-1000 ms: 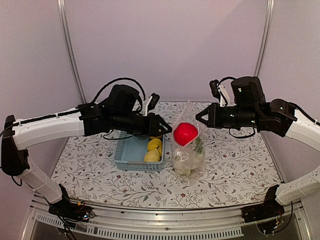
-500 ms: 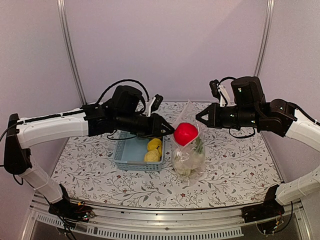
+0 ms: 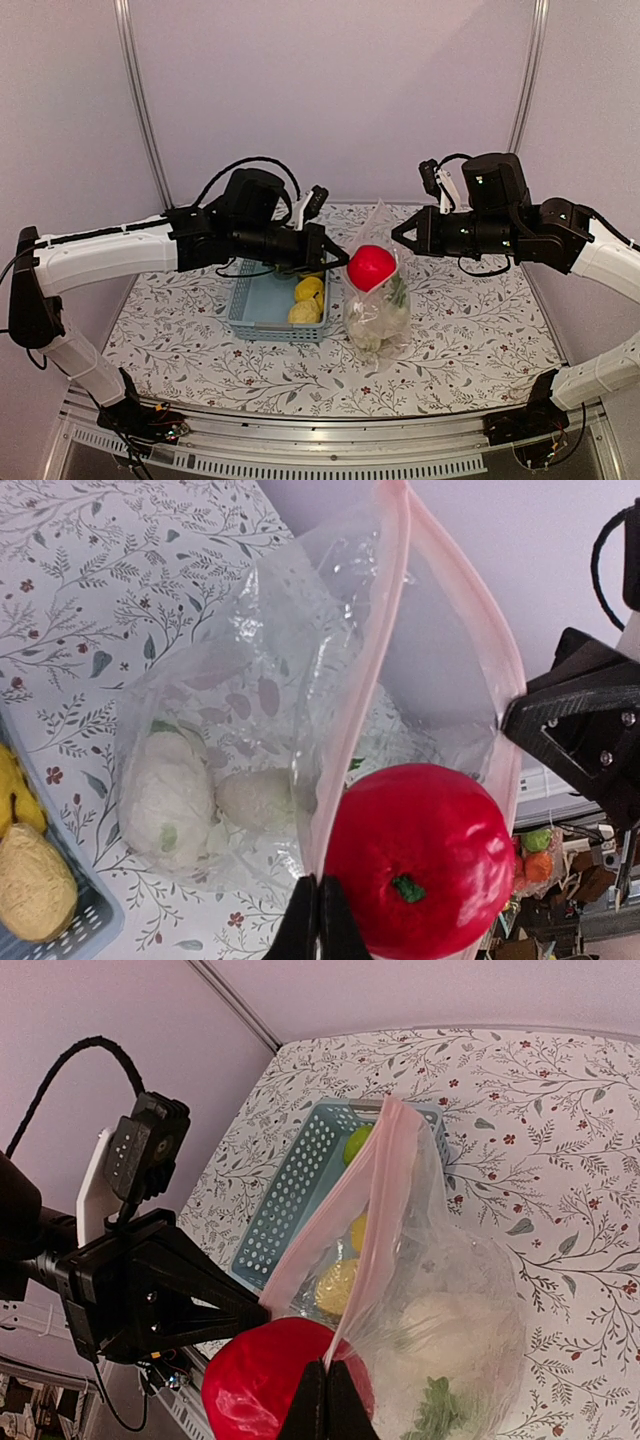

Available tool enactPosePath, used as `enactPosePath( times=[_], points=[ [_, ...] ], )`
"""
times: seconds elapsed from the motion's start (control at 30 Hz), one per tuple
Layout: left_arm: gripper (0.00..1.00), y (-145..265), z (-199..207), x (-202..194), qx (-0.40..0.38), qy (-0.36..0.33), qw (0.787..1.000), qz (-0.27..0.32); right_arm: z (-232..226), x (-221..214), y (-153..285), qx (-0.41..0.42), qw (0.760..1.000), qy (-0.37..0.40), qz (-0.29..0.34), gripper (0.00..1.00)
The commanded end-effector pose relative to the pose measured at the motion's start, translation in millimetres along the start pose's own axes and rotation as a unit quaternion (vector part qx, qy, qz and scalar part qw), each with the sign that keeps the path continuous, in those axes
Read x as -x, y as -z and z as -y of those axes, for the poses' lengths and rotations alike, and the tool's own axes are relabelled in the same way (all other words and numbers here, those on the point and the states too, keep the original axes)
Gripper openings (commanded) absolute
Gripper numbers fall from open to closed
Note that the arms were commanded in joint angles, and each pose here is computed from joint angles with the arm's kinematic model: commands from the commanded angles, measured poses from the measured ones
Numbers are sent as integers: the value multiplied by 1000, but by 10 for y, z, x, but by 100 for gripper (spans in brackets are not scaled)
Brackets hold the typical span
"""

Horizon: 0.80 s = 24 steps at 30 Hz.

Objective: Place the food in the zip-top bag and seal the zipper
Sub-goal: Adjust the zipper food storage bag at the center of the board.

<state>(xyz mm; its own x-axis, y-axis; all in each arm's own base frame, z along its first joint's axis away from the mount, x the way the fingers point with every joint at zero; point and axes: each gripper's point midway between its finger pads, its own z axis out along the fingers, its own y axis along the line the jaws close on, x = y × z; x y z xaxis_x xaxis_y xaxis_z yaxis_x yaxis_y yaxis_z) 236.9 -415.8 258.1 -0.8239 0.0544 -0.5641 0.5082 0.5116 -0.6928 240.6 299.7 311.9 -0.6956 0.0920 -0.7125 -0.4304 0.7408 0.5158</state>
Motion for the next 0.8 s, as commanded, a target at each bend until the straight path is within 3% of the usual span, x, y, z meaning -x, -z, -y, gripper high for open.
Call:
enactPosePath(
  times=[0.0, 0.33, 0.77],
  points=[
    [0, 139, 145, 208, -11, -19, 999, 28, 28, 0, 59, -8, 1000, 6, 4, 0],
    [0, 488, 407, 447, -15, -63, 996, 67, 31, 46, 142, -9, 1000, 4, 15, 0],
    [0, 577, 514, 480, -25, -79, 994, 67, 3, 84, 164, -6, 1000, 3, 19, 0]
  ],
)
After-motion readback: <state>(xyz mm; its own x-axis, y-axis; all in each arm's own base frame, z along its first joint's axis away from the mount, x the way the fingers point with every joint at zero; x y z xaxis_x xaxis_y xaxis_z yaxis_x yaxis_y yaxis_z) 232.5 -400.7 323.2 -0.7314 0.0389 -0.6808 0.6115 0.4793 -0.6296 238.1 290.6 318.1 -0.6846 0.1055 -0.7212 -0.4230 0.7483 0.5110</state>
